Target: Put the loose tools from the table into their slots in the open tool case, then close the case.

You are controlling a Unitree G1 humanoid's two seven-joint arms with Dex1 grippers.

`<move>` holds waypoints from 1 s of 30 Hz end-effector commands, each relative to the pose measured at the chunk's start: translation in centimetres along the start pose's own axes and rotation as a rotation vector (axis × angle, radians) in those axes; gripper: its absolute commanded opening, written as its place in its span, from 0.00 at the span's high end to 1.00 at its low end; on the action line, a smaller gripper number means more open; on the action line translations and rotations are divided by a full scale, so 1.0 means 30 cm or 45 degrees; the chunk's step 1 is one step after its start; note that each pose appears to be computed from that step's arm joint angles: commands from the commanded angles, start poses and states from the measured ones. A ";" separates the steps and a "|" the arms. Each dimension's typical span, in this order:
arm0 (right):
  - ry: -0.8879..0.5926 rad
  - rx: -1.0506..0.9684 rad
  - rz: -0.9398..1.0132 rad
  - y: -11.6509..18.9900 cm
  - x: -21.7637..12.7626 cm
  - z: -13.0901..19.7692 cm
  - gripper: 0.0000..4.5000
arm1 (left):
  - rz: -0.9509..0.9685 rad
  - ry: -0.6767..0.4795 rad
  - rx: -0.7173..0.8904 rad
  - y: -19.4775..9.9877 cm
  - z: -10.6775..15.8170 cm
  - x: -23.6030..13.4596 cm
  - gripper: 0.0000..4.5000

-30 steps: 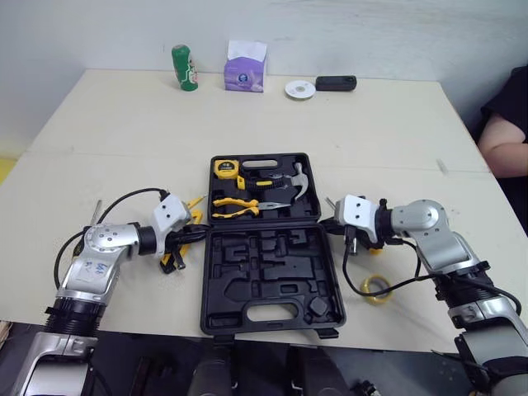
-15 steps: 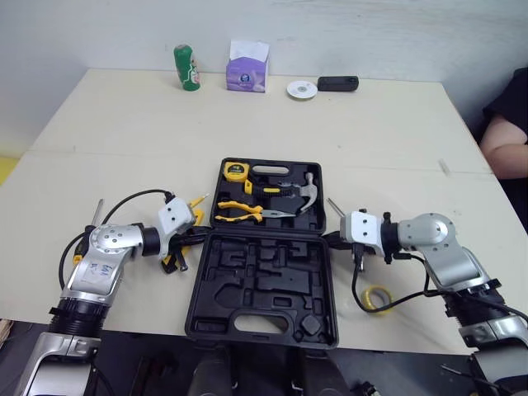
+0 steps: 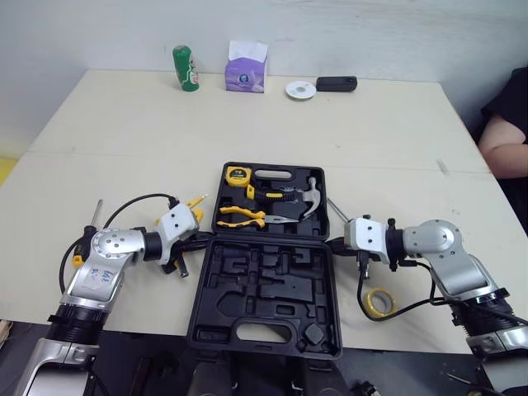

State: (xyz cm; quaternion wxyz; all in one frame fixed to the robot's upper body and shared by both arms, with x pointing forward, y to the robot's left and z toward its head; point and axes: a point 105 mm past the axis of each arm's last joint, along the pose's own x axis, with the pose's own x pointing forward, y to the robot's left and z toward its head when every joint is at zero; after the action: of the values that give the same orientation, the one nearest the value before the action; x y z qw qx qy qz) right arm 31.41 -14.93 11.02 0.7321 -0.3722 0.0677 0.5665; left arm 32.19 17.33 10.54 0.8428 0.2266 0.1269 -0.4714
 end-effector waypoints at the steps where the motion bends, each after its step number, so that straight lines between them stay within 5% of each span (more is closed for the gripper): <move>1: -0.066 -0.043 0.027 0.003 0.015 0.042 0.98 | 0.032 0.001 0.027 0.021 0.017 -0.009 1.00; 12: -0.042 -0.064 -0.012 -0.030 -0.006 0.031 0.98 | 0.067 0.015 0.020 0.064 0.032 -0.047 1.00; 20: -0.020 -0.082 -0.031 -0.058 -0.121 0.036 0.98 | 0.005 0.104 0.042 0.058 0.055 -0.194 1.00; 24: -0.099 -0.010 -0.114 -0.097 -0.231 0.068 0.98 | 0.096 -0.022 0.006 0.082 0.098 -0.309 1.00; 27: -0.080 0.120 -0.201 -0.120 -0.345 0.050 0.80 | 0.199 -0.094 -0.057 0.086 0.094 -0.439 0.86; 30: -0.010 0.140 -0.320 -0.132 -0.437 0.006 0.48 | 0.311 -0.091 -0.117 0.079 0.056 -0.538 0.60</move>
State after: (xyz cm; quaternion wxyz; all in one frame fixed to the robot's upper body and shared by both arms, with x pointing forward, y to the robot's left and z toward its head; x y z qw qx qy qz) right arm 30.42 -24.51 18.66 0.8083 -0.3301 0.0667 0.4830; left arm 26.29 28.92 17.98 0.9017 0.1772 0.1148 -0.3773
